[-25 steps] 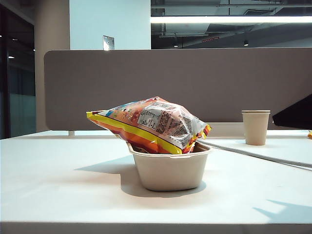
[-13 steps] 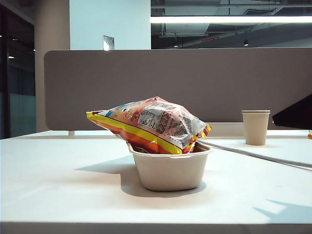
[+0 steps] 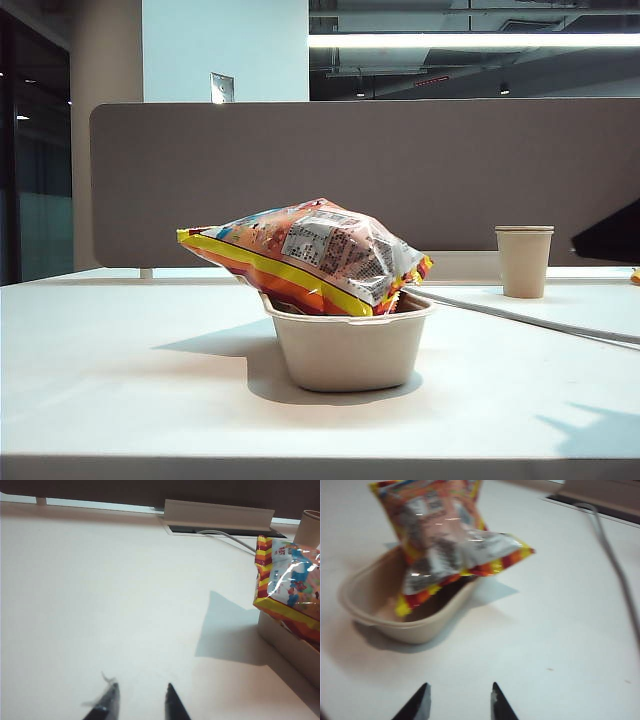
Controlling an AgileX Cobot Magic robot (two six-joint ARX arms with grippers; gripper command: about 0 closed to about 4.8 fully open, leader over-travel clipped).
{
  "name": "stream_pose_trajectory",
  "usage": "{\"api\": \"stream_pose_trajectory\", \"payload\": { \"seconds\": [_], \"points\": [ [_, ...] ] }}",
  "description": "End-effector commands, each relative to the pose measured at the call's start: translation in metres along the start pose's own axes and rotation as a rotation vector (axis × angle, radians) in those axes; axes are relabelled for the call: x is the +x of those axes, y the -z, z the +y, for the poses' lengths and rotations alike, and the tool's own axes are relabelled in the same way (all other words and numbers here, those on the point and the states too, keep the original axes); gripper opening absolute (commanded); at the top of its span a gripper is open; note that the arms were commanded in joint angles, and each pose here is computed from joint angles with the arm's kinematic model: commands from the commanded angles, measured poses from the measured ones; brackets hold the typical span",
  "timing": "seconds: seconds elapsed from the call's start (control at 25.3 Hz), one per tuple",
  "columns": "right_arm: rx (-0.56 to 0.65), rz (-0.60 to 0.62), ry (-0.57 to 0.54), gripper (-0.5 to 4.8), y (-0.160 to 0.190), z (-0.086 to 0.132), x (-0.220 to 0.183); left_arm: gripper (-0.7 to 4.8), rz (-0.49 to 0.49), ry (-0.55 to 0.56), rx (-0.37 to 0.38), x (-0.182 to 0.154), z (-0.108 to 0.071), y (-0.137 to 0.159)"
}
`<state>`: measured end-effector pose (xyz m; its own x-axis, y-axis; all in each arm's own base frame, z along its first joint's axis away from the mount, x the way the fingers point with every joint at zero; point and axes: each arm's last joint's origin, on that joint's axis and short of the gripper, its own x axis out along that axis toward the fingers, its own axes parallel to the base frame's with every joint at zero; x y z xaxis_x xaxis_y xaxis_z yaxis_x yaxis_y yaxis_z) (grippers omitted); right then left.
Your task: Pick up a bag of chips and put them in the box.
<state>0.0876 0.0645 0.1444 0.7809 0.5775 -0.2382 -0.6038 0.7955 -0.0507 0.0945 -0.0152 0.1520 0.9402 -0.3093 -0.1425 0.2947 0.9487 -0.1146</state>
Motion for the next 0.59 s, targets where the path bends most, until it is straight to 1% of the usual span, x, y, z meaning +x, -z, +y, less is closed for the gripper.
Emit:
{"api": "stream_pose_trajectory", "payload": {
  "seconds": [0.04, 0.2, 0.47, 0.59],
  "points": [
    [0.019, -0.011, 0.081, 1.57, -0.001, -0.009, 0.000, 1.19, 0.007, 0.000, -0.004, 0.000, 0.000, 0.001],
    [0.041, -0.025, 0.183, 1.56, -0.001, -0.020, -0.003, 1.19, 0.007, 0.000, -0.004, 0.000, 0.000, 0.001],
    [0.061, -0.110, 0.348, 1.57, -0.006, -0.036, -0.013, 1.19, 0.007, 0.000, -0.004, 0.000, 0.000, 0.001],
    [0.069, -0.123, 0.415, 1.56, -0.006, -0.042, -0.017, 1.19, 0.007, 0.000, -0.004, 0.000, 0.000, 0.001]
  ]
}}
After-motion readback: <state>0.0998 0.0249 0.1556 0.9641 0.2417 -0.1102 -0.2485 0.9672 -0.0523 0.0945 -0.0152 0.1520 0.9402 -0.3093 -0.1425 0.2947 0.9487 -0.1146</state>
